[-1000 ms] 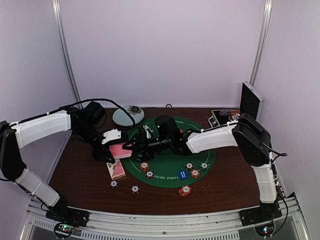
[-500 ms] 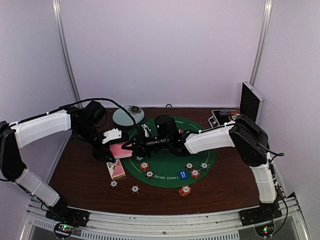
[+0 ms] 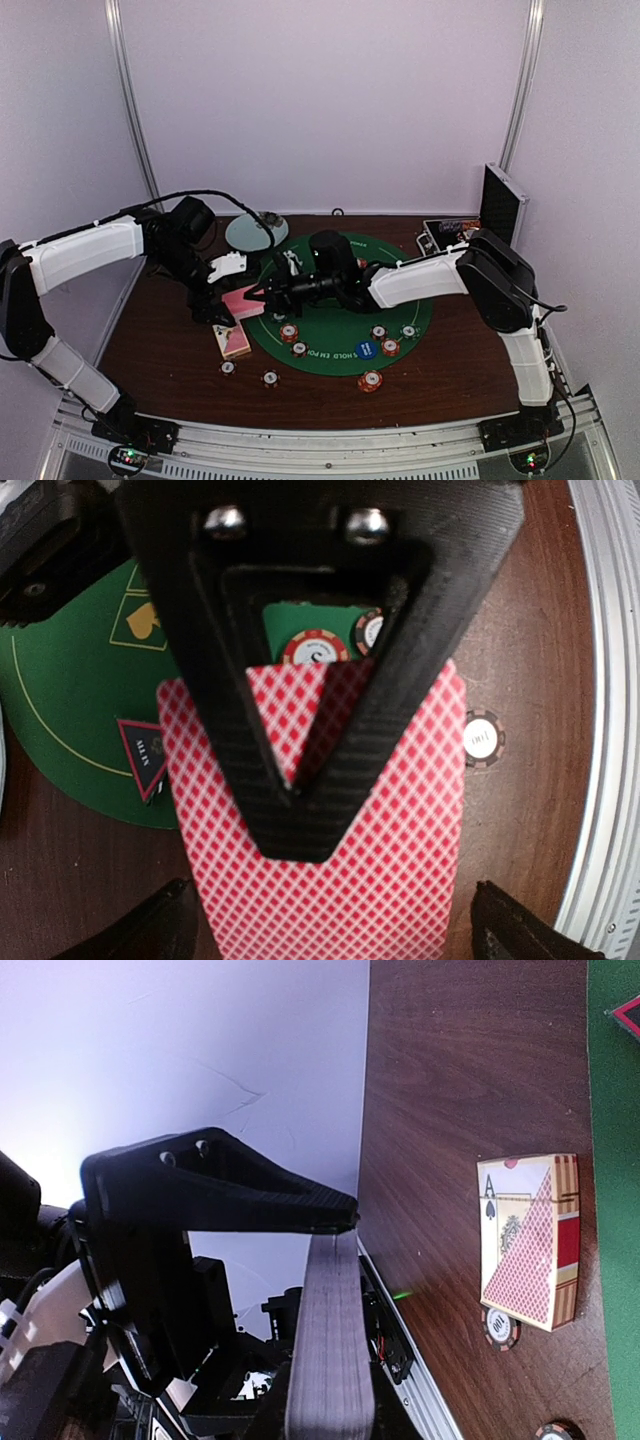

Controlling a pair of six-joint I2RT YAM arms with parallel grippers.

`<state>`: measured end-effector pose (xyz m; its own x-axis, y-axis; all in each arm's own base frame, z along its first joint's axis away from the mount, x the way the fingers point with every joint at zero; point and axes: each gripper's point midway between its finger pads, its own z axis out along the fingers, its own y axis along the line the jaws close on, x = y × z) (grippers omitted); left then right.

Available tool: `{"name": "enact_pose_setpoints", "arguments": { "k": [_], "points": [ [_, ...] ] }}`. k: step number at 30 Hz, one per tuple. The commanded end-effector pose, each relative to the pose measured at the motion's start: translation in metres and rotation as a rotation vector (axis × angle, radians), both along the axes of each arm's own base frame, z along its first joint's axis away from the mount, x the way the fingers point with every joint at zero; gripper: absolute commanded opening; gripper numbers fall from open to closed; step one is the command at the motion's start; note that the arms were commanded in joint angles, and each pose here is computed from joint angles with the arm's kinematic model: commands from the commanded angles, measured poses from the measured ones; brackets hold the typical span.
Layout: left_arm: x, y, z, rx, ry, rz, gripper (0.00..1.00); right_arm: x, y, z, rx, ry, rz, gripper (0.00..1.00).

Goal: Distribute texas hold em gaming equipment

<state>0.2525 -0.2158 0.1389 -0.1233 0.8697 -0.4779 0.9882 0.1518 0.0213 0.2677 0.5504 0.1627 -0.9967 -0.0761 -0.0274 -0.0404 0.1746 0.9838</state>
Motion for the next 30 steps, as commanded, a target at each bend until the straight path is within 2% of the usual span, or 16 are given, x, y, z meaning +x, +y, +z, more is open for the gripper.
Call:
{"name": "enact_pose_setpoints", "arguments": {
  "k": [1, 10, 16, 21, 26, 30],
  "points": [
    [-0.008, -0.014, 0.004, -0.036, 0.012, -0.093, 0.98, -0.003, 0.006, 0.015, 0.062, -0.018, 0.022, 0.10],
    [-0.002, -0.025, 0.004, -0.070, 0.006, -0.123, 0.97, -0.010, 0.014, 0.020, 0.085, -0.013, 0.054, 0.10],
    [-0.007, -0.028, 0.007, -0.100, 0.021, -0.133, 0.85, -0.006, 0.017, 0.018, 0.089, -0.003, 0.041, 0.10],
    [-0.017, -0.026, 0.003, -0.094, 0.024, -0.173, 0.81, -0.003, 0.021, 0.019, 0.111, 0.008, 0.040, 0.10],
    [-0.016, -0.024, -0.001, -0.081, 0.024, -0.170, 0.71, -0.003, 0.021, 0.016, 0.105, 0.012, 0.037, 0.10],
    [-0.018, -0.022, -0.002, -0.074, 0.024, -0.169, 0.72, -0.003, 0.020, 0.013, 0.103, 0.015, 0.031, 0.09]
  ]
}}
